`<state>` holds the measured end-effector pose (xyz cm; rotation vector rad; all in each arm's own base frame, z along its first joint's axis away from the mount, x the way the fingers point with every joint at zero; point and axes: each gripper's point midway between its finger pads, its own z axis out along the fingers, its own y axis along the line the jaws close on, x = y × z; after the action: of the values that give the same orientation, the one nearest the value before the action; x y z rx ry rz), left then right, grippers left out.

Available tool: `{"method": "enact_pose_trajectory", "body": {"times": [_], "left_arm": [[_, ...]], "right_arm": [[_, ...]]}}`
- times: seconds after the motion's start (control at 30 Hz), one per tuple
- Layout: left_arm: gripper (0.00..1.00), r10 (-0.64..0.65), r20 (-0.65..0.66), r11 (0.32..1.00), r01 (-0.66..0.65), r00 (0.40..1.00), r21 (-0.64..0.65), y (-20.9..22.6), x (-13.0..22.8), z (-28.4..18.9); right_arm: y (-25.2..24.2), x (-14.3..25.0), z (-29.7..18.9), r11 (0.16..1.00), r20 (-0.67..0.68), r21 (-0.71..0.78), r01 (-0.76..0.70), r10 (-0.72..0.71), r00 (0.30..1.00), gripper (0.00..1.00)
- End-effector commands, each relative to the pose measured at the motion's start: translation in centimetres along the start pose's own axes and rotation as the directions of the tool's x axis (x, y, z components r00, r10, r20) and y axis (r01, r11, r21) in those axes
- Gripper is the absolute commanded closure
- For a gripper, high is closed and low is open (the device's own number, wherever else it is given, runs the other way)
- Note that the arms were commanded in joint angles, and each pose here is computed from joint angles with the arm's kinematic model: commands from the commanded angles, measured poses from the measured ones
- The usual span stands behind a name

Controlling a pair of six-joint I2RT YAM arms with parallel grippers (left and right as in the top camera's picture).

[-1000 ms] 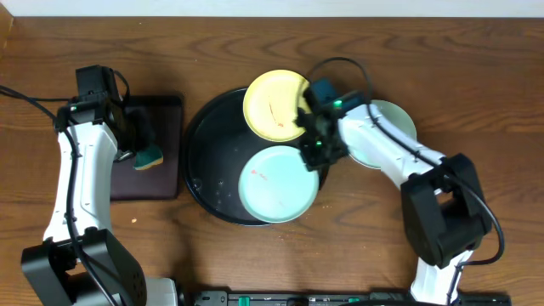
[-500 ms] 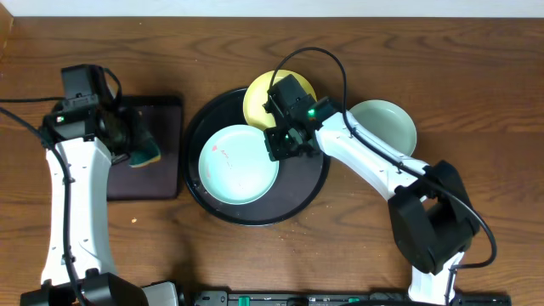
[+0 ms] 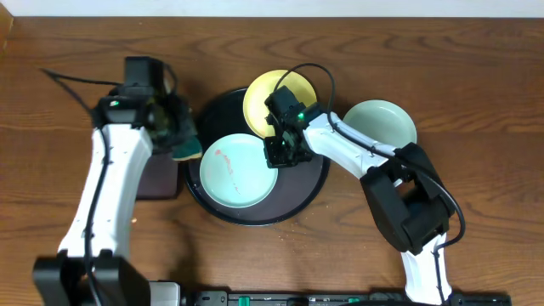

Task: Clean dirty plates on tray and stack at the side
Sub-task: 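Bring the sponge with the left gripper onto the second green plate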

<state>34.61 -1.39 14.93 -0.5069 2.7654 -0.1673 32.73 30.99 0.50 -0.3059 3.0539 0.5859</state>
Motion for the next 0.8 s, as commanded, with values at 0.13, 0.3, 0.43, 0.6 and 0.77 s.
{"method": "enact_pose_trajectory", "body": {"times": [0.13,0.3,0.43,0.6,0.77], "left_arm": [[0.93,0.012,-0.135,1.000,-0.014,0.991,-0.017,-3.6,2.7,4.4],[0.93,-0.051,-0.199,0.990,0.023,0.979,-0.139,-3.6,4.6,8.1],[0.93,-0.076,-0.238,0.977,0.025,0.968,-0.213,-3.4,6.0,10.8],[0.92,-0.068,-0.310,0.966,-0.015,0.948,-0.257,-3.5,8.2,13.9],[0.93,0.126,-0.434,0.979,-0.181,0.892,-0.088,-5.9,10.7,14.7]], "right_arm": [[-0.3,0.0,1.3,0.999,-0.033,-0.021,-0.044,0.043,0.999,0.99],[-0.3,-0.1,1.3,0.999,-0.031,-0.021,-0.043,0.042,0.999,0.99],[-0.3,-0.1,1.3,0.999,-0.031,-0.022,-0.043,0.042,0.999,0.99],[-0.3,-0.1,1.3,0.999,-0.031,-0.021,-0.042,0.041,0.999,0.99],[-0.4,-0.1,1.3,0.999,-0.028,-0.018,-0.042,0.042,0.999,0.99]]}}
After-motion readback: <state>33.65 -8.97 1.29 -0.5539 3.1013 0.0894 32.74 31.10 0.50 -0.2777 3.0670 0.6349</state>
